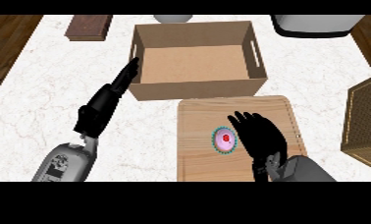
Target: Pick the pear from the cutting board and place it in the cardboard box
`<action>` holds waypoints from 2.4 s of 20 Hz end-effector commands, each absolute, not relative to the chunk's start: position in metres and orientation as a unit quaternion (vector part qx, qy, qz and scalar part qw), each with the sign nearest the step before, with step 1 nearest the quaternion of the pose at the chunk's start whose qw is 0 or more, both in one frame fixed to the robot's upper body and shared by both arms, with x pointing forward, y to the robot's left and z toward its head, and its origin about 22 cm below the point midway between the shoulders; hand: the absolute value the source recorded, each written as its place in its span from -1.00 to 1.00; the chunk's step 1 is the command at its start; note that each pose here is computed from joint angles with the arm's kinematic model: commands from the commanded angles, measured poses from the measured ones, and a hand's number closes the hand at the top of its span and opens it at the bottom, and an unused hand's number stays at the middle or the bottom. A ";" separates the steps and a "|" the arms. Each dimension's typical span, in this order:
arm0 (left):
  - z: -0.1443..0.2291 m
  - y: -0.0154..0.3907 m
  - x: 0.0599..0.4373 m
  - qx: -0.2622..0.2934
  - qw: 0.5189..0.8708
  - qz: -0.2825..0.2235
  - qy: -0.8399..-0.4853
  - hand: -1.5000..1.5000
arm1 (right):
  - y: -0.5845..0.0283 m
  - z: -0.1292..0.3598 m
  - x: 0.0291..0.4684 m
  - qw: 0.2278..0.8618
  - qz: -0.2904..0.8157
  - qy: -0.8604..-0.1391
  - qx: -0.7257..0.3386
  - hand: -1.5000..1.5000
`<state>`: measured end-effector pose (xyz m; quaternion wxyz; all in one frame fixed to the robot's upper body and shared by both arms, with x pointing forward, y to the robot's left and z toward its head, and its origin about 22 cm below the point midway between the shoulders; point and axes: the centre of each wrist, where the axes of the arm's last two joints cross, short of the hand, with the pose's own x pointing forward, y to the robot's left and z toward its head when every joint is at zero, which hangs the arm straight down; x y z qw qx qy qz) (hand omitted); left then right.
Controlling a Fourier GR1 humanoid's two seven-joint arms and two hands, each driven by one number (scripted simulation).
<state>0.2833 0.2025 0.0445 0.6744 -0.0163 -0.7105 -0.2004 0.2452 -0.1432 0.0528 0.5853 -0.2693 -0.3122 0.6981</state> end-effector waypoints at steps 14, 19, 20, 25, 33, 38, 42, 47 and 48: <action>0.046 0.194 0.282 -0.013 0.672 -0.197 -0.714 0.00 | -0.157 0.019 0.229 0.574 0.723 -0.264 -0.278 -1.00; 0.042 0.199 0.289 -0.022 0.675 -0.195 -0.711 0.00 | -0.165 -0.019 0.245 0.565 0.728 -0.252 -0.296 -1.00; 0.032 0.214 0.272 -0.018 0.674 -0.194 -0.713 0.00 | -0.159 0.011 0.238 0.560 0.730 -0.250 -0.301 -1.00; 0.032 0.218 0.269 -0.020 0.678 -0.203 -0.706 0.00 | -0.170 0.009 0.257 0.558 0.739 -0.251 -0.283 1.00; 0.064 0.204 0.295 -0.013 0.680 -0.201 -0.705 0.00 | -0.196 -0.004 0.256 0.510 0.737 -0.306 -0.321 1.00; 0.037 0.210 0.278 -0.020 0.670 -0.213 -0.711 0.00 | -0.059 0.024 0.240 0.506 0.642 -0.472 -0.331 1.00; 0.037 0.192 0.285 -0.031 0.669 -0.214 -0.711 0.00 | -0.031 0.035 0.229 0.472 0.569 -0.571 -0.357 1.00; 0.038 0.194 0.283 -0.024 0.669 -0.212 -0.712 0.00 | 0.000 0.074 0.213 0.426 0.531 -0.616 -0.396 1.00; 0.026 0.212 0.281 -0.024 0.673 -0.214 -0.708 0.00 | 0.004 0.061 0.196 0.423 0.520 -0.625 -0.401 1.00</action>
